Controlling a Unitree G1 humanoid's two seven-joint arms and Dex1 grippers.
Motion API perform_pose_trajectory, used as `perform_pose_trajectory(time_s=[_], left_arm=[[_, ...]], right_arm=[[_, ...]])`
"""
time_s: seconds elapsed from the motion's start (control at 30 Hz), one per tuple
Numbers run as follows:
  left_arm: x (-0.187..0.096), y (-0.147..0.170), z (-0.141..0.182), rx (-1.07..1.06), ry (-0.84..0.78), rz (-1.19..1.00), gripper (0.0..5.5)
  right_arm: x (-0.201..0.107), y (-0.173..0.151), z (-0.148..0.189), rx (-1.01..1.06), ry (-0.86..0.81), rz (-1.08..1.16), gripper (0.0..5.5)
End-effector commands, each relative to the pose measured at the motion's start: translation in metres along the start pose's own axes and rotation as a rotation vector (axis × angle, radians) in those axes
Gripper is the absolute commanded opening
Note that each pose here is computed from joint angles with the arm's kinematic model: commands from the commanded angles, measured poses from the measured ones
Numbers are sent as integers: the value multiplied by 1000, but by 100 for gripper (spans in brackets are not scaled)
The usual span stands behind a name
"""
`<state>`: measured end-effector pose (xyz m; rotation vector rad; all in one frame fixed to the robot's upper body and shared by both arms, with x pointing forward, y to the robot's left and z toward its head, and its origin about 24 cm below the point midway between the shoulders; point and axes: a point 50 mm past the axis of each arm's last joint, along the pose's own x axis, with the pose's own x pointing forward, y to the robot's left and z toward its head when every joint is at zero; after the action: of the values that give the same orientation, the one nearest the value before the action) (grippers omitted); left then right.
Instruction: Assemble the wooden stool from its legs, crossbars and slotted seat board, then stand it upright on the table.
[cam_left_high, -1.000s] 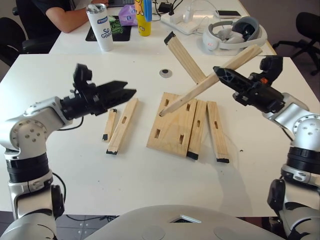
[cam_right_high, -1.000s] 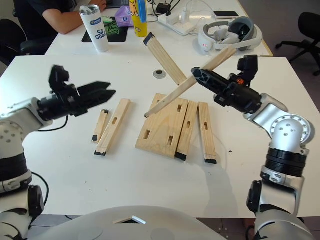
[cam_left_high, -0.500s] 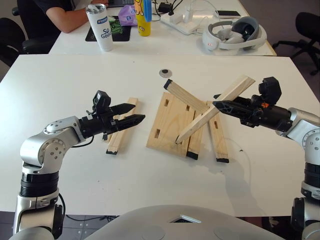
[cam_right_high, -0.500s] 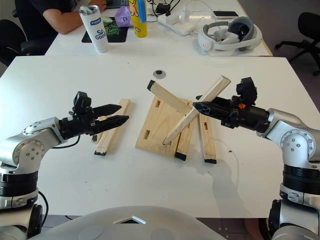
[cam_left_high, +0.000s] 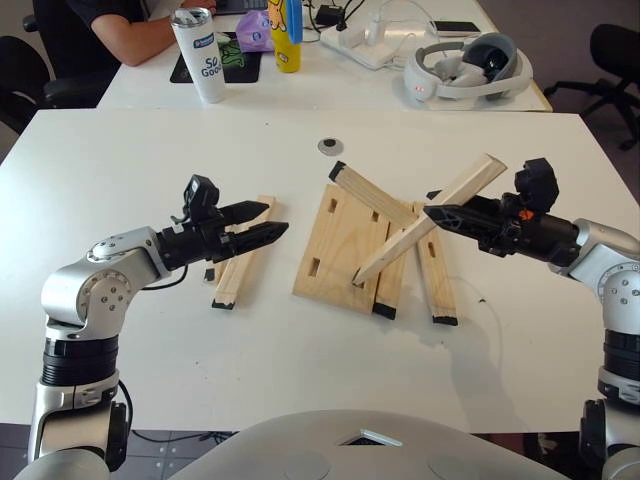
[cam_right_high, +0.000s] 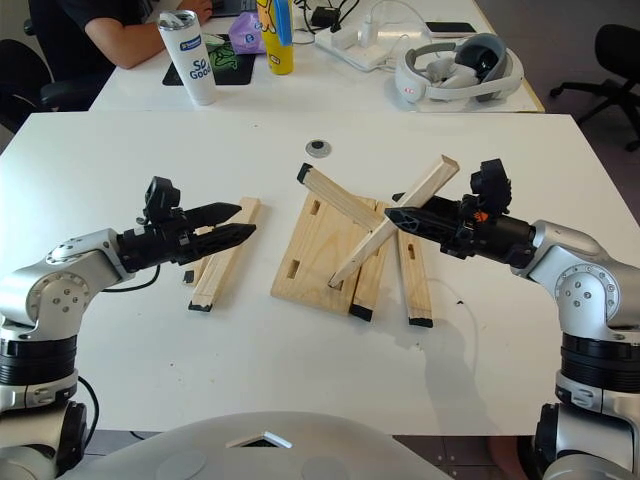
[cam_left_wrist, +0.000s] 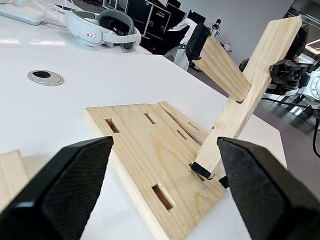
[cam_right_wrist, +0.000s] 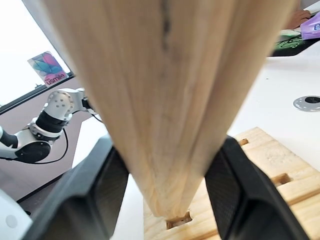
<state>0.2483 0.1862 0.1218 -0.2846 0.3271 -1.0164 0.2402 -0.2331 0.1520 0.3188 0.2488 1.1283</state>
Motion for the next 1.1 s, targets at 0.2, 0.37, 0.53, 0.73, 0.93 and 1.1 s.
perform_pose_trajectory(time_s=[0.2, 0.37, 0.53, 0.73, 0.93, 1.1], left_arm=[[-1, -1, -1, 2, -15, 14, 386], [1, -1, 1, 7, -17, 9, 386], [1, -1, 3, 13, -14, 6, 386], [2, -2, 1, 15, -14, 12, 386], [-2, -4, 0, 12, -29, 38, 386], [-9, -4, -6, 0, -26, 68, 386]], right_arm=[[3, -1, 10, -103, 107, 42, 208], [11, -3, 7, -169, 181, 63, 207], [12, -4, -3, -236, 278, 60, 207], [20, -2, 8, -368, 362, 68, 207], [18, -4, -29, -362, 507, -48, 207], [15, -11, -47, -346, 582, -110, 207]])
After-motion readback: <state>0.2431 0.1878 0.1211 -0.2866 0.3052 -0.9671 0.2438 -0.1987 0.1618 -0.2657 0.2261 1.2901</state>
